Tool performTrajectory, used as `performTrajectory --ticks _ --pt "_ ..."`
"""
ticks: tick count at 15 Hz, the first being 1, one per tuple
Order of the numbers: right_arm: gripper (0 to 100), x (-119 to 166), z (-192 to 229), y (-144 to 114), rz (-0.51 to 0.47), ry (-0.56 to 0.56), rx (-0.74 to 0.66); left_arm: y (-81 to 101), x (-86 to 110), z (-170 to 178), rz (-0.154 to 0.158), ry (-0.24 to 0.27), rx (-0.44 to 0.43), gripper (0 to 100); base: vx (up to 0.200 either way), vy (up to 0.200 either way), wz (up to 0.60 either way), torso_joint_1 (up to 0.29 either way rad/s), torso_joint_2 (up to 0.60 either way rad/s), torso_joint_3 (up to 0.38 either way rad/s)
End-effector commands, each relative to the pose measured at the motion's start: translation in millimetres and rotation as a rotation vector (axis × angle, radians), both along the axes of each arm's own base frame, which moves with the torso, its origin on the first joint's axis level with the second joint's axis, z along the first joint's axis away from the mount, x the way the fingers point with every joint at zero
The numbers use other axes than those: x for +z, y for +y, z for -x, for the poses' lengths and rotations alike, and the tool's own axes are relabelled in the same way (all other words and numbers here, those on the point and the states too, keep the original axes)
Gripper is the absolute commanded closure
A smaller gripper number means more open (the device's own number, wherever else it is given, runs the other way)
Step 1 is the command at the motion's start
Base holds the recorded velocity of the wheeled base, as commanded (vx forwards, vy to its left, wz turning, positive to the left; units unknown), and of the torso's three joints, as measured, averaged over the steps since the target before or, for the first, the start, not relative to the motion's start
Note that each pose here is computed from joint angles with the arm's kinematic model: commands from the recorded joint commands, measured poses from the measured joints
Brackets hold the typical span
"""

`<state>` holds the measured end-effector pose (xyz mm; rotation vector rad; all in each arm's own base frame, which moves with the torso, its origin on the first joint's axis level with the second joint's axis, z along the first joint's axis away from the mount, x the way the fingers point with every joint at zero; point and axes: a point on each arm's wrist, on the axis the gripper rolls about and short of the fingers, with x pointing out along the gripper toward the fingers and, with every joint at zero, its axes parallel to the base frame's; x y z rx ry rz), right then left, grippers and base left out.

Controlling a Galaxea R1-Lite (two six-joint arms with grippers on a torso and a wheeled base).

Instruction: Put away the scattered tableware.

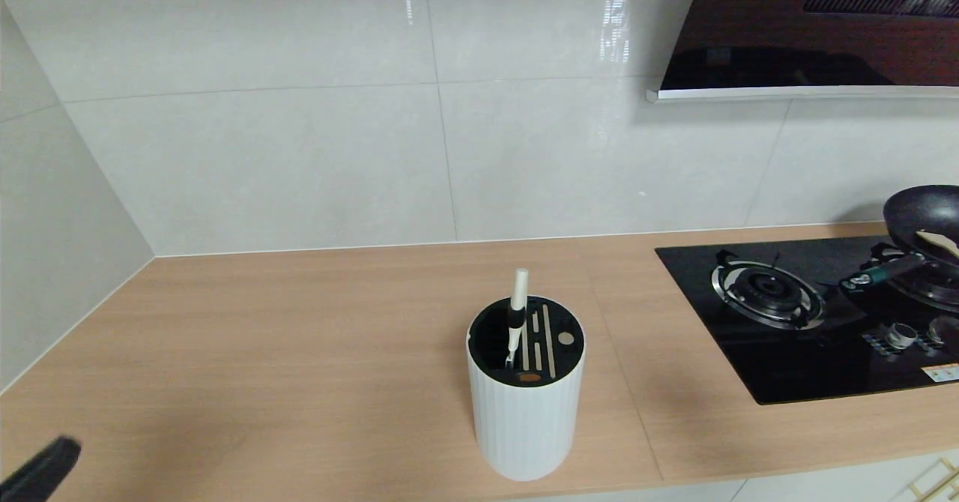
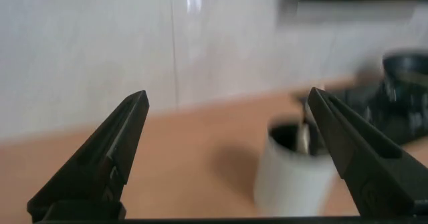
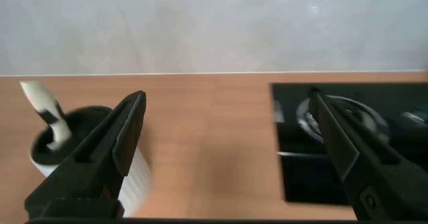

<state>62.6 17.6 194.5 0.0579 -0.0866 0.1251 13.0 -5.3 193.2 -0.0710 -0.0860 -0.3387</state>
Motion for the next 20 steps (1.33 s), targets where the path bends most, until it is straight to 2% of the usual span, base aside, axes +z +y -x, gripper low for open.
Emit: performTrajectory --ticks 1,2,3,5,6,7,8,9,10,11,12,13,14,15,16,17,18,19,20 --pt "0 -23 67 -24 0.033 -0.083 -0.11 18.3 -15.8 68 0.059 -0.114 0.105 0 0.0 0.0 0.0 0.0 0.0 0.0" --pt "0 -31 83 -28 0.054 -0.103 -0.137 19.3 -17.4 66 0.072 -0.118 0.169 0 0.0 0.0 0.0 0.0 0.0 0.0" --pt "0 -39 95 -29 0.074 -0.119 -0.185 19.8 -17.7 66 0.072 -0.12 0.206 0 0.0 0.0 0.0 0.0 0.0 0.0" --pt "0 -46 98 -27 0.07 -0.102 -0.309 14.9 -18.8 66 0.072 -0.116 0.335 0 0.0 0.0 0.0 0.0 0.0 0.0" --pt "0 -46 98 -27 0.06 -0.101 -0.334 14.1 -20.3 65 0.067 -0.111 0.351 0 0.0 0.0 0.0 0.0 0.0 0.0" --pt "0 -52 101 -25 0.07 -0.107 -0.386 10.6 -28.5 63 0.058 -0.096 0.418 0 0.0 0.0 0.0 0.0 0.0 0.0" --pt "0 -61 103 -23 0.088 -0.114 -0.393 8.1 -43.3 69 0.056 -0.116 0.448 0 0.0 0.0 0.0 0.0 0.0 0.0" --pt "0 -66 102 -23 0.099 -0.112 -0.404 7.7 -52.9 66 0.044 -0.089 0.448 0 0.0 0.0 0.0 0.0 0.0 0.0" --pt "0 -78 97 -23 0.103 -0.076 -0.4 8.3 -69.5 56 0.03 -0.041 0.476 0 0.0 0.0 0.0 0.0 0.0 0.0" --pt "0 -94 92 -23 0.1 -0.05 -0.39 9.1 -93.8 42 0.03 -0.026 0.509 0 0.0 0.0 0.0 0.0 0.0 0.0" --pt "0 -106 87 -23 0.092 -0.032 -0.374 9.0 -108.6 37 0.023 0.011 0.504 0 0.0 0.0 0.0 0.0 0.0 0.0" --pt "0 -107 87 -22 0.081 -0.024 -0.36 8.9 -112.4 36 0.023 0.047 0.5 0 0.0 0.0 0.0 0.0 0.0 0.0" --pt "0 -110 86 -21 0.005 0.005 -0.276 8.9 -113.9 36 0.062 0.066 0.497 0 0.0 0.0 0.0 0.0 0.0 0.0" --pt "0 -114 86 -20 0.013 0.05 -0.223 8.9 -113.5 36 0.039 0.06 0.497 0 0.0 0.0 0.0 0.0 0.0 0.0" --pt "0 -114 86 -19 0.023 0.042 -0.192 8.9 -113.6 36 -0.02 0.056 0.503 0 0.0 0.0 0.0 0.0 0.0 0.0" --pt "0 -114 86 -18 0.064 0.04 -0.173 8.5 -113.6 36 -0.054 0.053 0.488 0 0.0 0.0 0.0 0.0 0.0 0.0" --pt "0 -114 86 -18 0.101 0.041 -0.138 6.7 -117.1 36 -0.068 0.082 0.406 0 0.0 0.0 0.0 0.0 0.0 0.0" --pt "0 -114 86 -17 0.116 0.041 -0.115 6.5 -118.2 36 -0.091 0.09 0.395 0 0.0 0.0 0.0 0.0 0.0 0.0" --pt "0 -114 86 -17 0.127 0.041 -0.108 6.5 -118.2 36 -0.092 0.089 0.396 0 0.0 0.0 0.0 0.0 0.0 0.0"
